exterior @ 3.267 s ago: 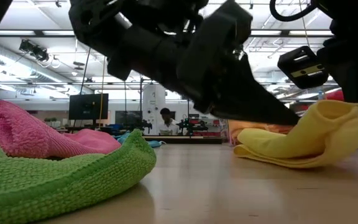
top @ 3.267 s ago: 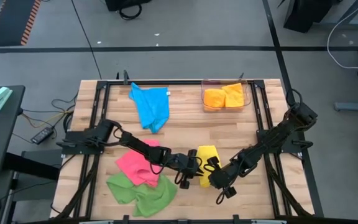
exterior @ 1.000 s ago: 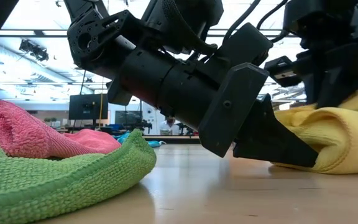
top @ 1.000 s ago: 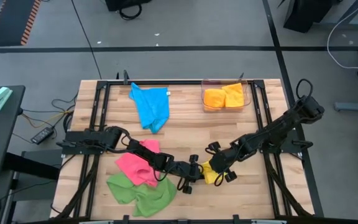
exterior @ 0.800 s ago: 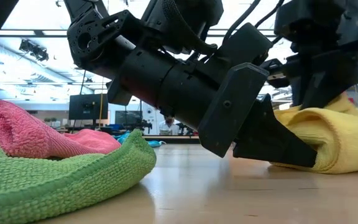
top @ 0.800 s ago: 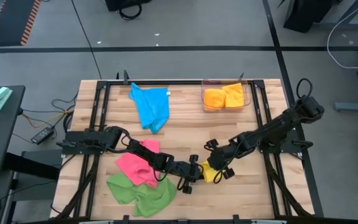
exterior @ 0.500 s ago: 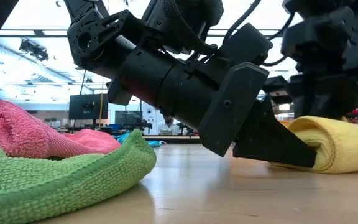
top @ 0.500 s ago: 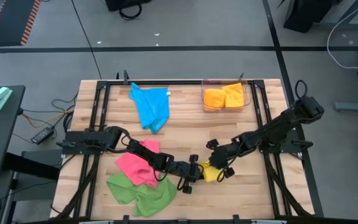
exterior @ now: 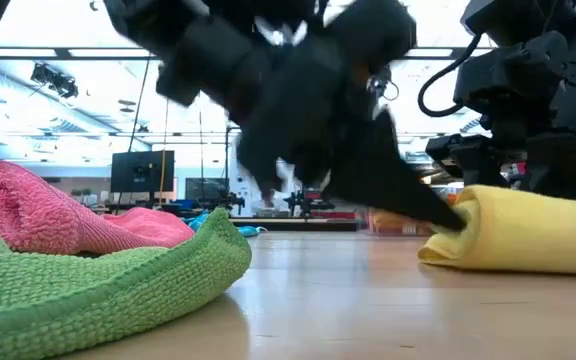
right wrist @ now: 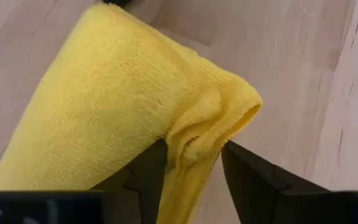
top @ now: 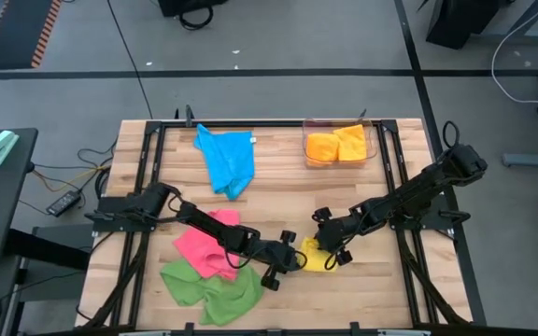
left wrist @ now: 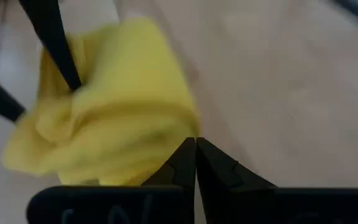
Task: Fold microfiber towels
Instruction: Fold the yellow microfiber cloth
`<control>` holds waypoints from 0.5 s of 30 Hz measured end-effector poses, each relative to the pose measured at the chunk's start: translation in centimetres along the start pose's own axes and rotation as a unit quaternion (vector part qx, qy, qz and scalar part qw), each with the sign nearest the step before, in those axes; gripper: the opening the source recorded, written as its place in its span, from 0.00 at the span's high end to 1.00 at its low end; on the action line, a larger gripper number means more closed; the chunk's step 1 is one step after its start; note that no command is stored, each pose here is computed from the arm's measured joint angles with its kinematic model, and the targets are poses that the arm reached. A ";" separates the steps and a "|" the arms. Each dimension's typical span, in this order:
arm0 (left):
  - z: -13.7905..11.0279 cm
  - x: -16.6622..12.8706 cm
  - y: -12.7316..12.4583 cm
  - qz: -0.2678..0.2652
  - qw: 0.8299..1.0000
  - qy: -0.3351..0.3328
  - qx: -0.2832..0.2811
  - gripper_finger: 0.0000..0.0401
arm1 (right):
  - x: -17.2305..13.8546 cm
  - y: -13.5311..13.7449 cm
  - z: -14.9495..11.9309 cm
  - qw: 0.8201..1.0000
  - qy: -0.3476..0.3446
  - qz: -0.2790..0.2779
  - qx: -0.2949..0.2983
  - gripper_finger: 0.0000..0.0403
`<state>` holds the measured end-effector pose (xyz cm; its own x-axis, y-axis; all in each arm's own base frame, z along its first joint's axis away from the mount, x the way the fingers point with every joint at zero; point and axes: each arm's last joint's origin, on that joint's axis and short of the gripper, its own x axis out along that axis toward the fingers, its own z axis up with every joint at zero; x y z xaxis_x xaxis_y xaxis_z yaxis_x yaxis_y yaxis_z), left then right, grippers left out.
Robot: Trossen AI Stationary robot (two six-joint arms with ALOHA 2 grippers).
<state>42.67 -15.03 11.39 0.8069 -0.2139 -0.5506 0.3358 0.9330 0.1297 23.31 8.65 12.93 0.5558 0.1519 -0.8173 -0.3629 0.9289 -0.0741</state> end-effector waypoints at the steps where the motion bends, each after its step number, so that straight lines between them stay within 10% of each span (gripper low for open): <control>1: 0.4 -0.2 -0.1 -0.004 1.000 -0.006 0.001 0.95 | 0.0 0.0 0.0 1.000 0.000 0.000 0.003 0.58; 9: 2.1 -1.3 -0.6 -0.044 0.998 -0.041 0.006 0.96 | 0.0 0.0 0.1 1.000 -0.005 -0.001 0.026 0.54; 15: 3.6 -0.7 1.1 0.048 0.987 -0.146 -0.051 0.96 | 0.0 0.0 0.3 1.000 -0.014 -0.010 0.025 0.52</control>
<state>44.21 -14.89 14.88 0.9434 -0.1830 -0.2766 0.2118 0.9742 0.0780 23.53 8.70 13.08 0.5831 0.1423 -0.7998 -0.3150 0.9471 -0.0611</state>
